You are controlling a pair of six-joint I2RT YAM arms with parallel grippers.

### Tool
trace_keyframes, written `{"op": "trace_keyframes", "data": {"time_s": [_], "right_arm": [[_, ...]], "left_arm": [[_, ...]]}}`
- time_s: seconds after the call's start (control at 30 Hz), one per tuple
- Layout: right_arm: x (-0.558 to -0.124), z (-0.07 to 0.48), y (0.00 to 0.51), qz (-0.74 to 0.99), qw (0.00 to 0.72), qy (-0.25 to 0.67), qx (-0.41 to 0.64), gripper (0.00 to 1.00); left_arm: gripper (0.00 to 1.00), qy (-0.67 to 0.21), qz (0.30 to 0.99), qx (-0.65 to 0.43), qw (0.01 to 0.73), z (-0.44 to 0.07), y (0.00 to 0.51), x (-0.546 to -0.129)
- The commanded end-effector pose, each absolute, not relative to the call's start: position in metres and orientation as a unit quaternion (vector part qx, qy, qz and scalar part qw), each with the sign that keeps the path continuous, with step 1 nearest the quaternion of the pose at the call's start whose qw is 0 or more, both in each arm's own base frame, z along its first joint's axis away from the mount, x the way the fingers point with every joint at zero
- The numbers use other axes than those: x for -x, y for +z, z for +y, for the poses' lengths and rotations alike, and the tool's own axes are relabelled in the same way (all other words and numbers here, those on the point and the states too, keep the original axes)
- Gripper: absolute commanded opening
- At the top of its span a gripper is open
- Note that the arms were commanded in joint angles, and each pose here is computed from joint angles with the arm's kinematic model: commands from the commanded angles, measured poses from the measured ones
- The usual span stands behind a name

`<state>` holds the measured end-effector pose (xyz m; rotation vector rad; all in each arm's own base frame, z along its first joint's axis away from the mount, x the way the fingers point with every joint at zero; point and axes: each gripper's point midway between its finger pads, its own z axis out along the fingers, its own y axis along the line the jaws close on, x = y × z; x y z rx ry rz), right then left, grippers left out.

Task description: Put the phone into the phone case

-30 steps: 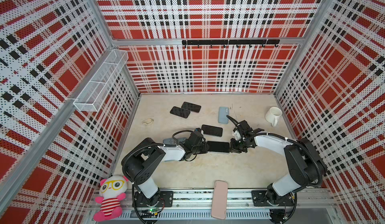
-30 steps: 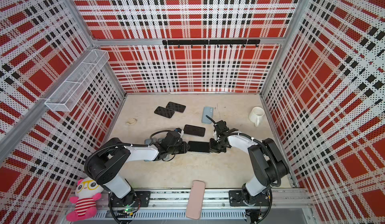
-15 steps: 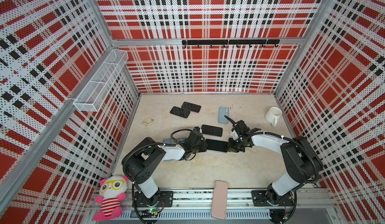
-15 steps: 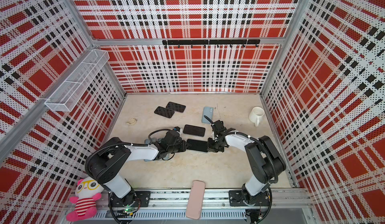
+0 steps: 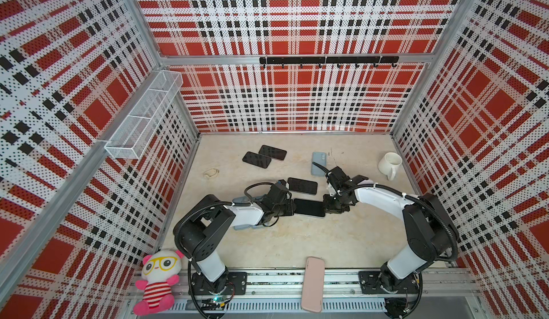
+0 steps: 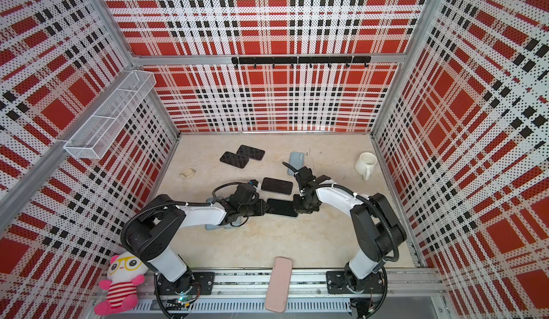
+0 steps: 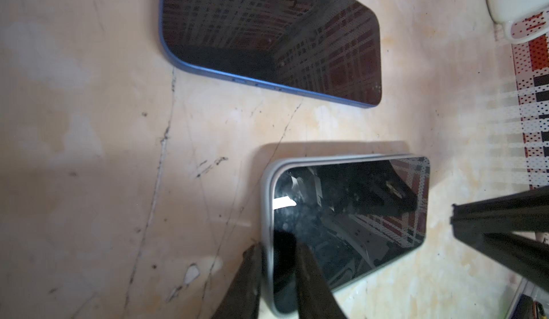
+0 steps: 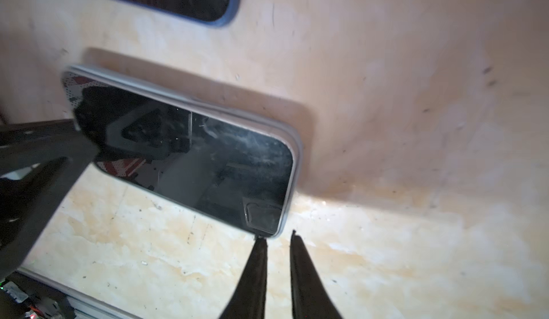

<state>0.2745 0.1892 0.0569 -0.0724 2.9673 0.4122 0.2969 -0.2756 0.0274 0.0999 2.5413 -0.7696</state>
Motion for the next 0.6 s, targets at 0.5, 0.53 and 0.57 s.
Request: {"op": "trace_keyframes", "data": {"time_s": [0.5, 0.53, 0.57], "right_arm": [[-0.303, 0.19, 0.049, 0.986, 0.065, 0.141, 0.065, 0.16], [-0.302, 0.192, 0.047, 0.985, 0.063, 0.145, 0.066, 0.16], [-0.302, 0.192, 0.044, 0.985, 0.06, 0.145, 0.065, 0.16]], "left_arm": [[0.27, -0.286, 0.926, -0.058, 0.24, -0.286, 0.025, -0.311], [0.27, -0.286, 0.926, -0.058, 0.239, -0.287, 0.024, -0.311], [0.27, -0.286, 0.926, -0.059, 0.238, -0.287, 0.023, -0.311]]}}
